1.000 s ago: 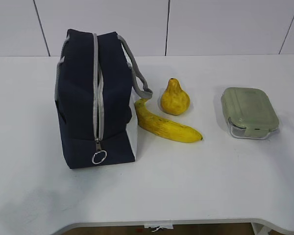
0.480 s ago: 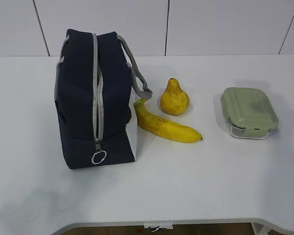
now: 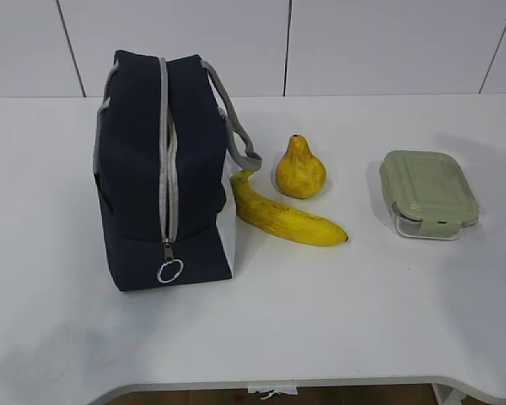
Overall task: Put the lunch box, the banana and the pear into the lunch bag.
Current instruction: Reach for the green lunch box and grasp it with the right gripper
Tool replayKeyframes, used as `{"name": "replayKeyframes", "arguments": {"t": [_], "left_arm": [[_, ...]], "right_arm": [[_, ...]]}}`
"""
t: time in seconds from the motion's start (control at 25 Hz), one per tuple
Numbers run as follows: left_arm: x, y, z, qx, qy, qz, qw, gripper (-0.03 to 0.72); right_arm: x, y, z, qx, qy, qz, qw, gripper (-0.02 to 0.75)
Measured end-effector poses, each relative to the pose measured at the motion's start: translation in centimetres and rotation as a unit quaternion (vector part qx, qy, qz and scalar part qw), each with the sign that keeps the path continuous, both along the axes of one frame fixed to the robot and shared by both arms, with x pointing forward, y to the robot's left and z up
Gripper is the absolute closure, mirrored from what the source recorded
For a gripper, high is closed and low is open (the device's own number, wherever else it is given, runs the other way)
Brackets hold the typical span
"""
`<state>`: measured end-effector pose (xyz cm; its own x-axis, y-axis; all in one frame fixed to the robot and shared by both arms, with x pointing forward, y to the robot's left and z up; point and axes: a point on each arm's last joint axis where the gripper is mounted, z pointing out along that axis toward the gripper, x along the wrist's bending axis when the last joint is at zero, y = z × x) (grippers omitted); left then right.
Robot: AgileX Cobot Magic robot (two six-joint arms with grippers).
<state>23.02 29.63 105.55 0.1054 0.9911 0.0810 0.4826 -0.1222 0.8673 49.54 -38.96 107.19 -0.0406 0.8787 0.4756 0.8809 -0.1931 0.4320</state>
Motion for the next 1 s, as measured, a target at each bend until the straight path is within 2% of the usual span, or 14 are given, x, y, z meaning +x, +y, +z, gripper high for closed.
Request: {"name": "replayKeyframes", "arguments": {"t": [0.4,1.0], "left_arm": [[0.0,0.0,0.0,0.0,0.0,0.0,1.0,0.445],[0.0,0.0,0.0,0.0,0.0,0.0,1.0,0.445]], "right_arm": [[4.6,-2.6,-2.9,0.041,0.007,0.018,0.999,0.307],[4.9,-2.8,-3.4,0.048,0.017,0.011,0.999,0.304]]}}
